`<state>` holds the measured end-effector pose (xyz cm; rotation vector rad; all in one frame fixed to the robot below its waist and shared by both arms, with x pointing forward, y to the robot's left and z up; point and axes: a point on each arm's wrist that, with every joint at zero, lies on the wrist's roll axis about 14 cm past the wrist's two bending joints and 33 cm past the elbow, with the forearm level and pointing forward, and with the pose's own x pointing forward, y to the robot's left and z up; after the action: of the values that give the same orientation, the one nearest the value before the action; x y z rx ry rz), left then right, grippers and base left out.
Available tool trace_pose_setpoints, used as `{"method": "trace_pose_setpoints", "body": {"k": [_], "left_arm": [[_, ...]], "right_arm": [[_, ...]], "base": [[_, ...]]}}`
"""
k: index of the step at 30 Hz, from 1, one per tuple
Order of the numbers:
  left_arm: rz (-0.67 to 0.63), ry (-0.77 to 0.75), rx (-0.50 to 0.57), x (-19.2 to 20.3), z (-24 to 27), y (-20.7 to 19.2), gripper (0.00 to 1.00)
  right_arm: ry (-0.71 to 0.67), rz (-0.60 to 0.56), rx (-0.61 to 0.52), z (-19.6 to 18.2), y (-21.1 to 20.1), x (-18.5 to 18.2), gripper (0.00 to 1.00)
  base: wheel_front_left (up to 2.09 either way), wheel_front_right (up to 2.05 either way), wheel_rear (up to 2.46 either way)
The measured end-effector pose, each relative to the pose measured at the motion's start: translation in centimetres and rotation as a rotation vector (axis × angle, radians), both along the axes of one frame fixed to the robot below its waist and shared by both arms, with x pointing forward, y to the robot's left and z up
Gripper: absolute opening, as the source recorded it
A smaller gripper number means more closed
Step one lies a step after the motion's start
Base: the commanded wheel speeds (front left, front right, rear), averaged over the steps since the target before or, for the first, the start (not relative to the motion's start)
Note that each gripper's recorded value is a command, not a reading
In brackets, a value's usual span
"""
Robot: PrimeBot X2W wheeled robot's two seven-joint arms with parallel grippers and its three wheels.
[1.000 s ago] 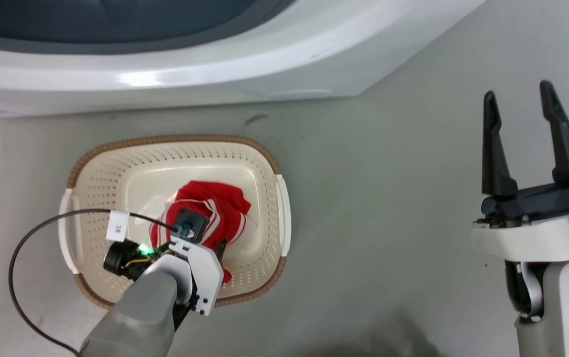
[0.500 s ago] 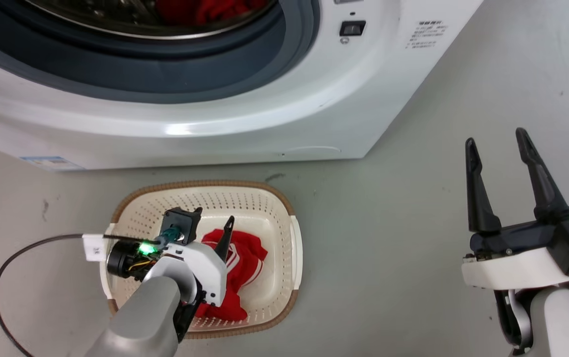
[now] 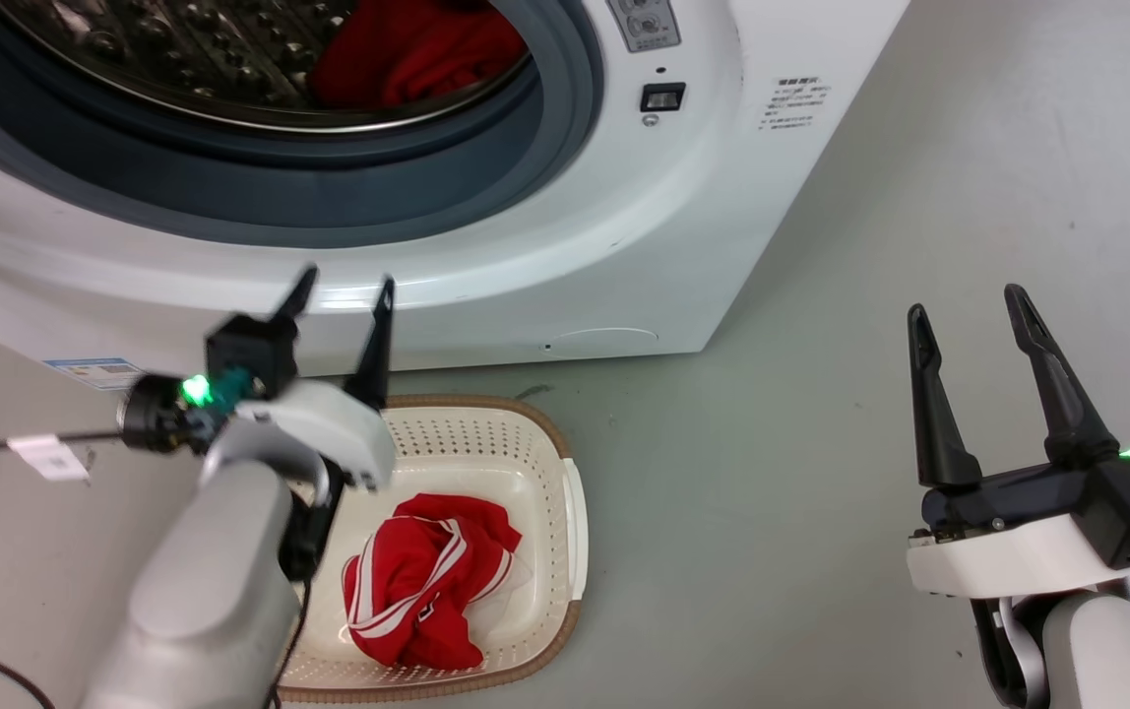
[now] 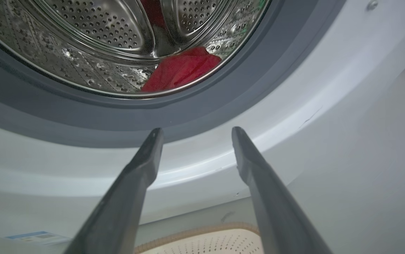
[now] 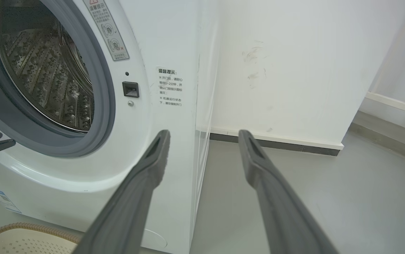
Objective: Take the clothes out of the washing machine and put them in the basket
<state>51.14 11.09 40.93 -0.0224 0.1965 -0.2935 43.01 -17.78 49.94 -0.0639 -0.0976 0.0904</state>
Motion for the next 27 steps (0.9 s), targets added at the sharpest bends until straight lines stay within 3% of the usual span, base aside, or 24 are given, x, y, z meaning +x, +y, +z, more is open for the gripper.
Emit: {"method": "trace_pose_setpoints", "body": {"k": [11,27], "left_arm": [[-0.042,-0.118,0.058,9.8,3.8,-0.8,1.00],[-0.105,0.194,0.178,20.9,-2.8,-2.7,1.00]], "right_arm": [[0.038,-0.038,0.011,-1.8,-1.4,1.3,1.00],[0.139,-0.126,0.008,-6.9,-4.9,3.5,1.00]], "base": [[0.00,0.00,0.00],[0.00,0.00,0.00]]}}
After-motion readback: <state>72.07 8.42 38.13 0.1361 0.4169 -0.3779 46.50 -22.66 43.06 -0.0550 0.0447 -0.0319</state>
